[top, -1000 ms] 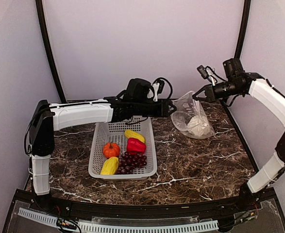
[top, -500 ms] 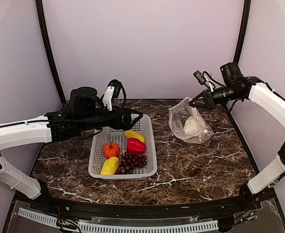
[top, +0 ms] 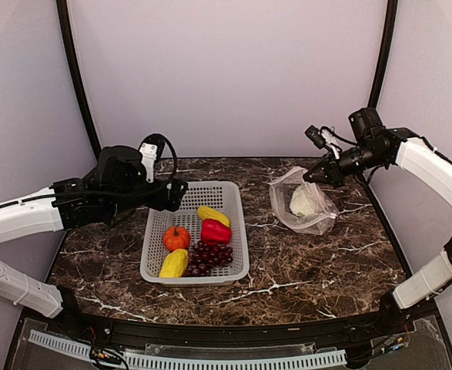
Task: Place the food in the zip-top bag and seal the zipper
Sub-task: Pick up the fake fruit from the bin, then place the fake fruit in the zipper food storage bag.
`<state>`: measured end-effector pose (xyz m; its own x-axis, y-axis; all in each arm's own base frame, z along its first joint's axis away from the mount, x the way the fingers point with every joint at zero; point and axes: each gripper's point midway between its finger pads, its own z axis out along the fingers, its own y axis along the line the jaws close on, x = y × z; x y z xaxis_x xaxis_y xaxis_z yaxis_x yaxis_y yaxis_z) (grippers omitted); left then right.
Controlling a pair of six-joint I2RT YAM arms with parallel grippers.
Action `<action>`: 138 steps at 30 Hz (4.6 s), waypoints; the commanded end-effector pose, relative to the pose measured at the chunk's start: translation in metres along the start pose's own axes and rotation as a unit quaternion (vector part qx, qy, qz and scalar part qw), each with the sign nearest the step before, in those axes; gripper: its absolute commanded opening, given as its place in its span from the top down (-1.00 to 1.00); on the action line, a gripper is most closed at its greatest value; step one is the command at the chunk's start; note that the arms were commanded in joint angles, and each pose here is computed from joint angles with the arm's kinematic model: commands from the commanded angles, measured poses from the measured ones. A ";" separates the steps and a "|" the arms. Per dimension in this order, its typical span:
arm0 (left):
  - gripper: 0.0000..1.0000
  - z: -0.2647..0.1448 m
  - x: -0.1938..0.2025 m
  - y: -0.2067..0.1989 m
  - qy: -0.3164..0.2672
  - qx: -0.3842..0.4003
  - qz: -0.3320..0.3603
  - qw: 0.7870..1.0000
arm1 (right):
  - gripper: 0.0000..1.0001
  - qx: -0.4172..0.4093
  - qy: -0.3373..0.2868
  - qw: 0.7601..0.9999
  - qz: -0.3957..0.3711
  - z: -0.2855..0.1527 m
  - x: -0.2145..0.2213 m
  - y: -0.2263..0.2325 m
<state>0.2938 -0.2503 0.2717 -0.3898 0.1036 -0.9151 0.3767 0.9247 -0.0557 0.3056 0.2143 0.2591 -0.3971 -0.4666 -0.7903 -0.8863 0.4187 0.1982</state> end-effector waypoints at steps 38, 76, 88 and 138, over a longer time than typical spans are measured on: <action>-0.98 0.061 0.166 0.009 0.404 -0.080 0.171 0.895 | 1.00 -0.002 -0.009 1.000 -0.001 -0.019 -0.004 0.021; -0.29 0.070 0.179 0.021 0.424 -0.074 0.087 0.898 | 1.00 0.000 -0.003 1.000 -0.002 -0.017 0.001 0.020; -0.11 0.055 0.073 -0.019 0.280 0.030 0.034 0.959 | 1.00 0.015 0.008 1.000 -0.003 -0.016 0.001 0.012; 0.30 0.090 -0.082 -0.284 -0.117 0.275 -0.017 0.954 | 1.00 -0.020 -0.019 0.997 0.071 -0.027 -0.051 0.013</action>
<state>0.2880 -0.5581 0.3178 -0.2506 -0.0426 -0.9672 0.8032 0.5485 -0.2323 0.3210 0.2207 0.2938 -0.5357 -0.4000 -0.7437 -0.8155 0.4734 0.3329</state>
